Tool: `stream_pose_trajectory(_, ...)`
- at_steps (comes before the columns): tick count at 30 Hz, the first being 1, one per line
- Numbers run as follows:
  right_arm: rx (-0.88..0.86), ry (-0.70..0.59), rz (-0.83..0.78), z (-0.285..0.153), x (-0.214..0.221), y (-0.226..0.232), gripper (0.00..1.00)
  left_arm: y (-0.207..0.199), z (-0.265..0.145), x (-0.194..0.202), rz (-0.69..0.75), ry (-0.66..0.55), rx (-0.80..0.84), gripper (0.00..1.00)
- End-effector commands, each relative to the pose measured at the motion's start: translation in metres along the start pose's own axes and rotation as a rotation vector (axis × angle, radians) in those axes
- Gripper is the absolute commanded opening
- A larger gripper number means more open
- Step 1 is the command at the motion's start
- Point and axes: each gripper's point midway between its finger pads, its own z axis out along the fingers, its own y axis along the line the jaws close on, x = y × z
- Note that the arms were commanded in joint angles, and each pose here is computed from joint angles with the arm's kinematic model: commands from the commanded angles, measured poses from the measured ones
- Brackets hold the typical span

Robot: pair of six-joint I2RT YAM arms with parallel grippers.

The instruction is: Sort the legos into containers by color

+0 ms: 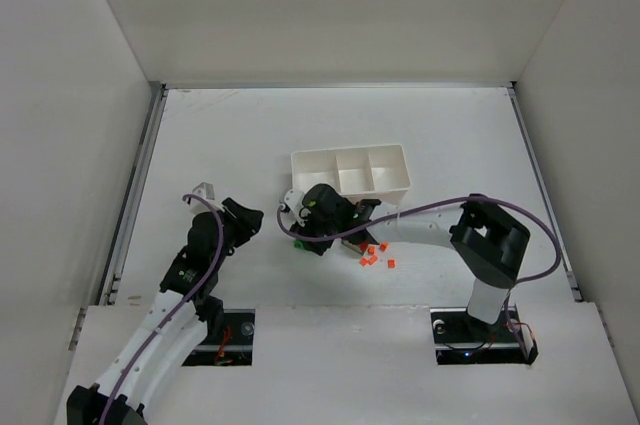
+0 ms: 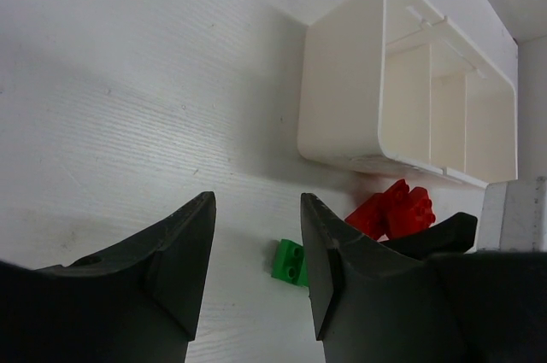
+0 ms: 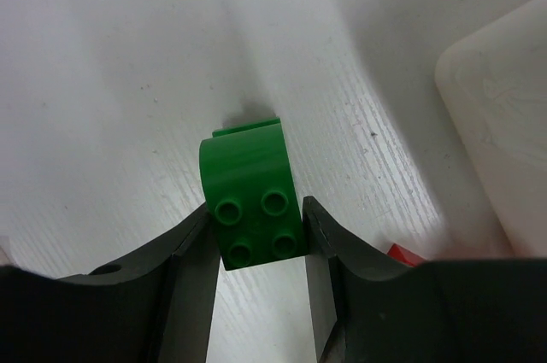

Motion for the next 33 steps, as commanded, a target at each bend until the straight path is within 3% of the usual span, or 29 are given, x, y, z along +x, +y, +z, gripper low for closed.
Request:
stream_pose_trajectory(1,0.011,-0.177,0.055,-0.020,-0.047,0.002,0.22,-0.011,0.001,-0.006,-0.016,-0.020,0.042,0.42)
stream_pose_trajectory(7,-0.031,-0.379,0.249,-0.059,-0.084,-0.006,0.20,-0.062,-0.010,-0.023,-0.021,-0.062,0.226,0.51)
stream_pose_trajectory(14,-0.145,-0.600,0.680,-0.109,-0.116,-0.029,0.19,-0.118,-0.029,-0.046,-0.091,-0.149,0.452,0.65)
stream_pose_trajectory(19,-0.262,-0.711,0.886,-0.132,-0.130,-0.032,0.18,-0.147,-0.035,-0.045,-0.141,-0.147,0.564,0.71)
stream_pose_trajectory(23,-0.270,-0.771,1.008,-0.141,-0.141,-0.042,0.16,-0.164,-0.036,-0.033,-0.131,-0.119,0.609,0.66)
stream_pose_trajectory(28,-0.199,-0.827,1.080,-0.146,-0.147,-0.059,0.14,-0.171,-0.036,-0.023,-0.064,-0.132,0.591,0.46)
stream_pose_trajectory(33,-0.153,-0.841,1.121,-0.147,-0.148,-0.070,0.13,-0.177,-0.039,-0.019,0.017,-0.166,0.570,0.43)
